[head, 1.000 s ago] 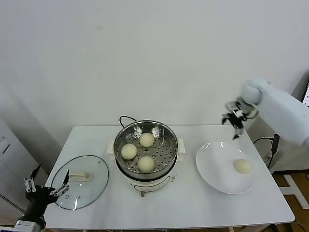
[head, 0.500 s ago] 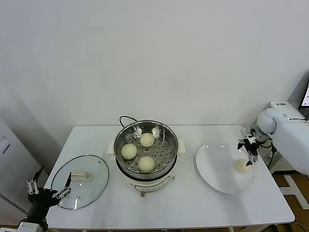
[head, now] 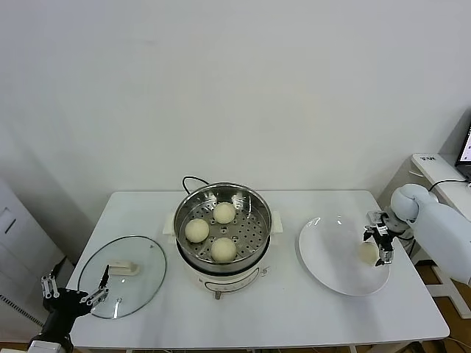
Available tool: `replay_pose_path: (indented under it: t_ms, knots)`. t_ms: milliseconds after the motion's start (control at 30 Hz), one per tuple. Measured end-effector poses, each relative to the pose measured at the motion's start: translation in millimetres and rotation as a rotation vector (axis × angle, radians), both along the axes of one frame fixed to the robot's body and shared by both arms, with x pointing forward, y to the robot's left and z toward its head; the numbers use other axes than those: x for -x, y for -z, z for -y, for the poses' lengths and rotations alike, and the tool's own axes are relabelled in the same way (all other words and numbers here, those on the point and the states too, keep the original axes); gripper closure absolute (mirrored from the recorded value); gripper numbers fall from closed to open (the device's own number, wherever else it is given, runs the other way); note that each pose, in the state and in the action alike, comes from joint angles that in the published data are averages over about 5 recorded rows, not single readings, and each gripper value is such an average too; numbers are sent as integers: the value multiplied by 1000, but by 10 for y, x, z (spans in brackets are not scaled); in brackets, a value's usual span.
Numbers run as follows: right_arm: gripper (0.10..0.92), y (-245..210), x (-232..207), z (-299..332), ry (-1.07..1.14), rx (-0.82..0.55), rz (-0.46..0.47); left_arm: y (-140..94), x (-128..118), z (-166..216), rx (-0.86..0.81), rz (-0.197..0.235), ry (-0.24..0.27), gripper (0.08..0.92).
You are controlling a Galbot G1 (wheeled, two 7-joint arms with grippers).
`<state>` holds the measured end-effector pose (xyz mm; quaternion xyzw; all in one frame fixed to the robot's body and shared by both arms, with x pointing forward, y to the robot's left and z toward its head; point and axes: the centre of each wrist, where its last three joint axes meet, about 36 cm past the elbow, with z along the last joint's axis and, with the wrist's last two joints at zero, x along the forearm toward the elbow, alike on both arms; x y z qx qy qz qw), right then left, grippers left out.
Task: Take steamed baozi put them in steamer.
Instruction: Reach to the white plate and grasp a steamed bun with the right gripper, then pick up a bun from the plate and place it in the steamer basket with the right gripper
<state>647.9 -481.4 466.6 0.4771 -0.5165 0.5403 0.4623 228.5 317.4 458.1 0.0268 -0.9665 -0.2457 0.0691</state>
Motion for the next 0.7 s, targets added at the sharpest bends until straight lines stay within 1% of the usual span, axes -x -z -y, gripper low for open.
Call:
replay_pose_path:
  t_ms: [300,400,533,700]
  knots:
    - [527,6,0,-27,0,11,9,3,13,-5,-2,1,0,177]
    - [593,-90,-29,-57,2,5,17,-1,19,-19,-4,3,0,177]
    - [626,-354,-148,-210,-3,-35,39,-5,18,-29,-5,5,0,177]
    - [636,-933,-408,-582,-26,-121,84,-8,5,-19,-1,10,1,177]
